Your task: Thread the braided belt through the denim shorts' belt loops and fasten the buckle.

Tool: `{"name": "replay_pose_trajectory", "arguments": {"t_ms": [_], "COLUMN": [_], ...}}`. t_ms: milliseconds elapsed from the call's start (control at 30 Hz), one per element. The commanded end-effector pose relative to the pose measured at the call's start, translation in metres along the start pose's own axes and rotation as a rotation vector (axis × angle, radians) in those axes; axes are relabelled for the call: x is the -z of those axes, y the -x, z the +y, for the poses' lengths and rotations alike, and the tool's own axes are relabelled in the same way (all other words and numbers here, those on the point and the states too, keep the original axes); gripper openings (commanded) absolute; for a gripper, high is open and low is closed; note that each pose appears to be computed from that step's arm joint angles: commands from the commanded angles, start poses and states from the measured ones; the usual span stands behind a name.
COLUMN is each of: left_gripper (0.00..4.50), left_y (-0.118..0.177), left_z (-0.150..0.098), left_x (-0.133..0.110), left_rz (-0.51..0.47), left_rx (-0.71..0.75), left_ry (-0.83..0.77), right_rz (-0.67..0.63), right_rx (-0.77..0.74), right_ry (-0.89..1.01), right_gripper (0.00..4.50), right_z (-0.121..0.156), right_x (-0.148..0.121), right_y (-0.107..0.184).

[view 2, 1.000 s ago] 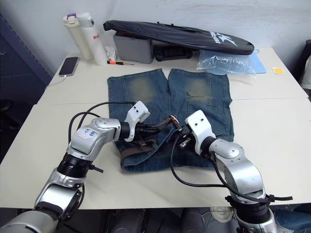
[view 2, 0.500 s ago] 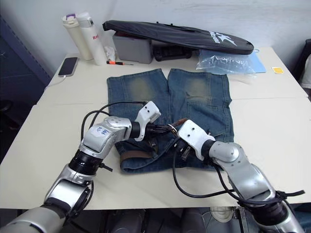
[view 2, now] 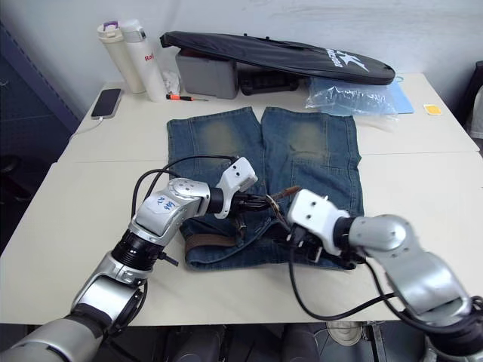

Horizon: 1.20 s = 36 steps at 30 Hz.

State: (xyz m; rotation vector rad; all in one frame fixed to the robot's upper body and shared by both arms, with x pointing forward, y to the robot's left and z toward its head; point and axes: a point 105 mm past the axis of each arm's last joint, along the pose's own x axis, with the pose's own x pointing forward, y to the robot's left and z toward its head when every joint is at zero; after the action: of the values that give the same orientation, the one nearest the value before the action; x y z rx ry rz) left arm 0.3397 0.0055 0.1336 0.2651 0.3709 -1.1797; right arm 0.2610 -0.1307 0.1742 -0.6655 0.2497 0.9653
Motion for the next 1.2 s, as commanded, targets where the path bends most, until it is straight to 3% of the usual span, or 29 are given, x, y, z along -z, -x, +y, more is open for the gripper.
{"name": "replay_pose_trajectory", "arguments": {"t_ms": [33, 267, 567, 667, 900, 933, 1033, 1100, 1167, 1200], "left_gripper": [0.00, 0.00, 0.00, 0.00, 0.00, 0.00, 0.00, 0.90, 1.46, 2.01], "left_y": [0.001, 0.000, 0.001, 0.002, 0.005, 0.006, 0.013, 0.025, 0.040, 0.048], "left_z": [-0.002, -0.010, -0.016, -0.016, -0.014, -0.014, -0.007, -0.005, 0.001, 0.007], "left_x": [-0.012, -0.016, -0.025, -0.025, -0.029, -0.030, -0.034, -0.034, -0.032, -0.031], "left_rz": [-0.031, -0.044, -0.059, -0.059, -0.069, -0.073, -0.093, -0.091, -0.081, -0.075], "left_rx": [0.006, 0.030, 0.070, 0.072, 0.081, 0.091, 0.076, 0.108, 0.123, 0.119], "left_ry": [-0.041, -0.068, -0.139, -0.143, -0.143, -0.144, -0.112, -0.095, -0.080, -0.072], "right_rz": [-0.041, 0.015, 0.054, 0.018, 0.011, 0.010, 0.020, 0.034, 0.044, 0.043], "right_rx": [0.023, 0.106, 0.027, 0.001, -0.025, -0.026, -0.025, -0.017, -0.008, -0.003], "right_ry": [0.081, 0.224, 0.294, 0.276, 0.272, 0.271, 0.286, 0.310, 0.339, 0.352], "right_gripper": [4.44, 4.44, 4.44, 3.66, 0.31, 0.08, 0.08, 0.00, 0.00, 0.00], "right_z": [-0.017, -0.052, -0.060, -0.059, -0.056, -0.056, -0.056, -0.057, -0.058, -0.059], "right_x": [-0.020, -0.016, -0.003, -0.007, -0.008, -0.008, -0.007, -0.005, -0.003, -0.003], "right_y": [0.020, 0.009, -0.008, -0.011, -0.014, -0.014, -0.013, -0.013, -0.011, -0.010]}}
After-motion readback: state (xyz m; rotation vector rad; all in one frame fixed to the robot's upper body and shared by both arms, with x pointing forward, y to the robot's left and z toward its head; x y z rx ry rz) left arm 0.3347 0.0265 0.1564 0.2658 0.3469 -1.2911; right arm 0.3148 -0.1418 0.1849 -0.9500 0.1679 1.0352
